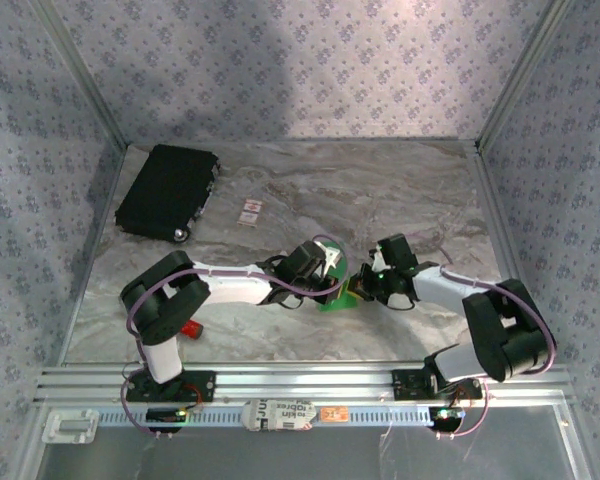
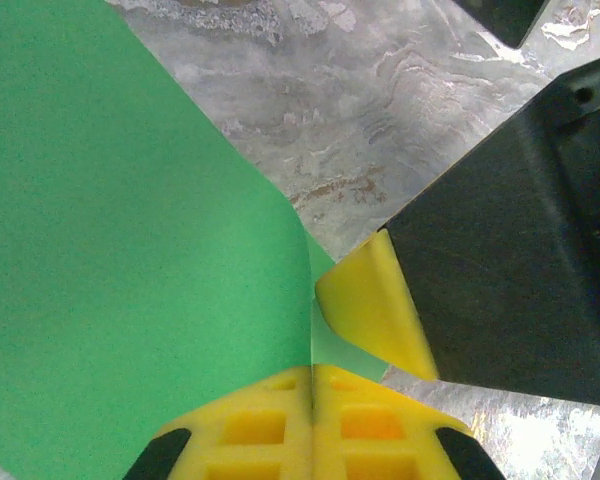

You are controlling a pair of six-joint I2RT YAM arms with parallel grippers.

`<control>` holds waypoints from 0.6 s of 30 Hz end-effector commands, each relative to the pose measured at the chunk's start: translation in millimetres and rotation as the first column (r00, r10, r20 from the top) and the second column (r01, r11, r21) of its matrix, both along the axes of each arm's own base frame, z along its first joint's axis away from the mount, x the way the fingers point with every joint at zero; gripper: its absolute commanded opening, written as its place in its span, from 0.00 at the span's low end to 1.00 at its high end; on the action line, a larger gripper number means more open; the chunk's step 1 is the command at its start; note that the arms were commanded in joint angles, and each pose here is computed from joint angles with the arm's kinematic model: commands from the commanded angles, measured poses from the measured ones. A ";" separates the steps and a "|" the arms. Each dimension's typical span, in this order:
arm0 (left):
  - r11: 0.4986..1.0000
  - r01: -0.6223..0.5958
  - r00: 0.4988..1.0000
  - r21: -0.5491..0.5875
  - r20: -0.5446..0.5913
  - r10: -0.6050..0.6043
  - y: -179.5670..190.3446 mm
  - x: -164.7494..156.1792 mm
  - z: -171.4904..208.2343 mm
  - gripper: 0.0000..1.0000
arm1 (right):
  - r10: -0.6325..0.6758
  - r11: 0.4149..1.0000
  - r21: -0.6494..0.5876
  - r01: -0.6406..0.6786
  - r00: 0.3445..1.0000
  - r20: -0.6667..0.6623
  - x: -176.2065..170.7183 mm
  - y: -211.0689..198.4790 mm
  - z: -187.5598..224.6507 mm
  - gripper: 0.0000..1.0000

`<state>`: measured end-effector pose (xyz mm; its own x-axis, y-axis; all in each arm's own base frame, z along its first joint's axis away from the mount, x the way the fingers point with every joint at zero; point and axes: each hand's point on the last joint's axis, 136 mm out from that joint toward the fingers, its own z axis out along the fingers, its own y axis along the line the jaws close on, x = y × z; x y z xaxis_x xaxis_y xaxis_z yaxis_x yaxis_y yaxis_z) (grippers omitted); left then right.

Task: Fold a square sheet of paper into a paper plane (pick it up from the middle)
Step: Fold the triangle a second time at the center of the table.

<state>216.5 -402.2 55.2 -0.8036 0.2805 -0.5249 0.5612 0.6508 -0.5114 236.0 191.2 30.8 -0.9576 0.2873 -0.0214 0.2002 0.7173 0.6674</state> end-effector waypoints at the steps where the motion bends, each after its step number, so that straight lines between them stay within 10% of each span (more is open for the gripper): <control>1: 1.000 -0.018 1.000 -0.014 0.007 0.018 3.0 2.5 3.2 0.04 | -0.014 1.000 -0.020 0.013 0.999 -0.033 -4.5 -2.7 -11.2 0.00; 18: 0.995 -0.102 0.994 -0.017 -0.025 0.102 24.6 18.9 -9.9 0.05 | -0.005 0.988 -0.152 -0.010 0.995 -0.100 -15.8 -20.2 -33.8 0.00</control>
<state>230.1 -377.5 37.3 -0.8425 0.2216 -0.4910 0.4876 0.7013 -0.5201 232.3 186.4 16.7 -0.9605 0.2783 0.0009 0.2179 0.7497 0.6248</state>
